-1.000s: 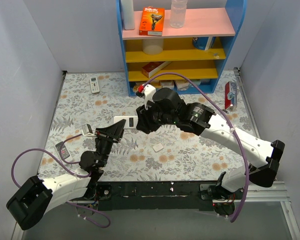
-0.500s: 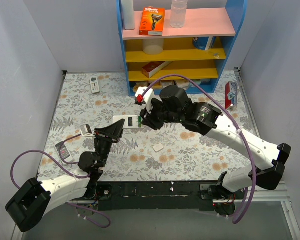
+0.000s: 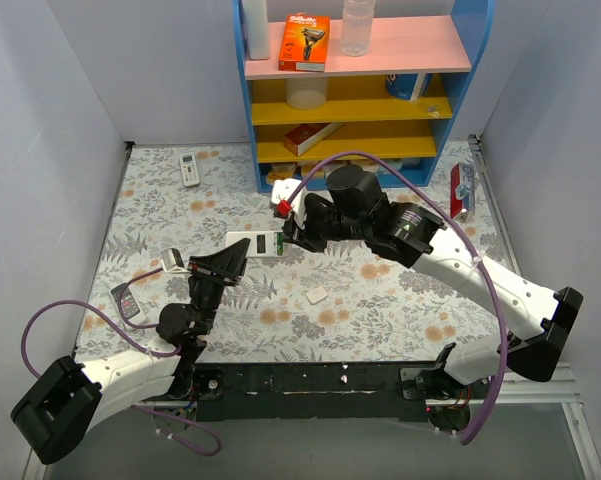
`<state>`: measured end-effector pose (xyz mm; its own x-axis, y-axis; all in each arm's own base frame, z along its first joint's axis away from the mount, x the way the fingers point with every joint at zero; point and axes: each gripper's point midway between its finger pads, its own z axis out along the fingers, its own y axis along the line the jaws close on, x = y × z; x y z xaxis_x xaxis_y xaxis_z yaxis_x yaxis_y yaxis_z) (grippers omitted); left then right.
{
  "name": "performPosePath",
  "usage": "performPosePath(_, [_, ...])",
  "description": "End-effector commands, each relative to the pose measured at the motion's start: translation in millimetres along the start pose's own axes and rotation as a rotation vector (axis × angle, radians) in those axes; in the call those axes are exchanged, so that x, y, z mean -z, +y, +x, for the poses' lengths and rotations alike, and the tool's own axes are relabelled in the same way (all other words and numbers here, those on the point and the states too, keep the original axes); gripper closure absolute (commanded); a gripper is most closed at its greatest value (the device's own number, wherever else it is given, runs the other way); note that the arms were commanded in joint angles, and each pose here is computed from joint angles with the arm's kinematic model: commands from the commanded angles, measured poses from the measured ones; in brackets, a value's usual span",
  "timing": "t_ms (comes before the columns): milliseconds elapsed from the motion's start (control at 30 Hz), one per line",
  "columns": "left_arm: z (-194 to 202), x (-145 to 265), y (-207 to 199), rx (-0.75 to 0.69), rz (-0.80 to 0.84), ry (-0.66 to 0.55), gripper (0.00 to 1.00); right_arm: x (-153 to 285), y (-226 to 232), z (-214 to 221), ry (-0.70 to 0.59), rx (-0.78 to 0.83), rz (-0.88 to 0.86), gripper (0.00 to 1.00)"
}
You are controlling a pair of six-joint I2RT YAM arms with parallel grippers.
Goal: Load the batteries into the remote control
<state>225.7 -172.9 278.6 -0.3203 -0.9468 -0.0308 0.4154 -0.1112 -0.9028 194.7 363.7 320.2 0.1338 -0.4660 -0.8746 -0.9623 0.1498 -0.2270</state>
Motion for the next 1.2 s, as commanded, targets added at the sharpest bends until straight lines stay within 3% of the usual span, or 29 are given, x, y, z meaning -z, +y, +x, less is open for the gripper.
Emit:
performPosePath(0, [-6.3,37.5,33.4,0.262,-0.1,0.004,1.0,4.2,-6.7,-21.1,-0.099,0.049,-0.02,0.69])
performPosePath(1167, [-6.5,35.9,26.8,0.252,-0.075,0.007,1.0,-16.6,-13.2,-12.0,-0.101,0.005,-0.096,0.77])
